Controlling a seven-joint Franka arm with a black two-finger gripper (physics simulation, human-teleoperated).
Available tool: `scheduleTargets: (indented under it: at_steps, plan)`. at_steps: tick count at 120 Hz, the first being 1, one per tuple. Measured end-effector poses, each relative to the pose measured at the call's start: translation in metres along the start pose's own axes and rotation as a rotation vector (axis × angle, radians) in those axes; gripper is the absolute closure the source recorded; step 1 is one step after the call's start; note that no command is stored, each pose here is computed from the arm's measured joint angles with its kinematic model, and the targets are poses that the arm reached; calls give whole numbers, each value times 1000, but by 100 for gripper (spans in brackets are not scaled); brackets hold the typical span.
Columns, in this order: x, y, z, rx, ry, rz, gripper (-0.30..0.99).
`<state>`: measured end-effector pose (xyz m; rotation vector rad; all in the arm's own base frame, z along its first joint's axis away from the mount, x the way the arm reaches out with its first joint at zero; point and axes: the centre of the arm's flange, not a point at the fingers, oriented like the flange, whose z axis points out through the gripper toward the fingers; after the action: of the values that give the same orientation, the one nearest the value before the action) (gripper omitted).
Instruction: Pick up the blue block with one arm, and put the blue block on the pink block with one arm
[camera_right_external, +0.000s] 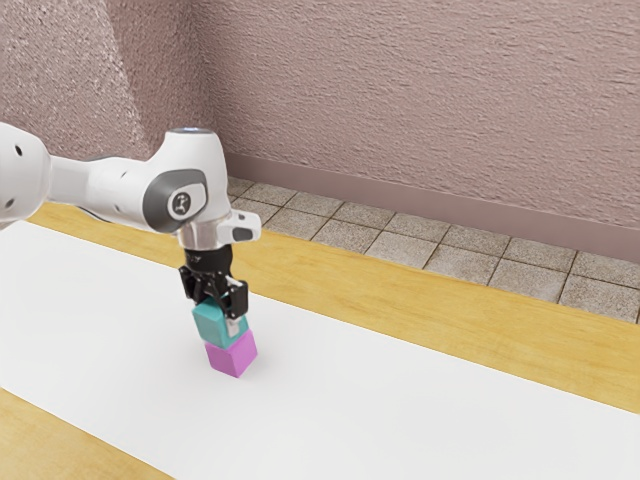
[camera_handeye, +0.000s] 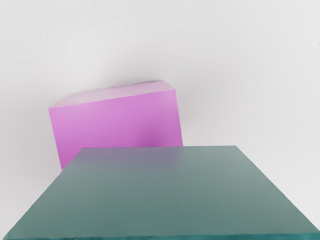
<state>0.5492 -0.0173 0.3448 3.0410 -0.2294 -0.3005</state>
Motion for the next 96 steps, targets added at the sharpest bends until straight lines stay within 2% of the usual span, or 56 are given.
scheduleTargets:
  at_steps: [96]
  plan:
    - [4,-14,-1,-21,17,-29,30]
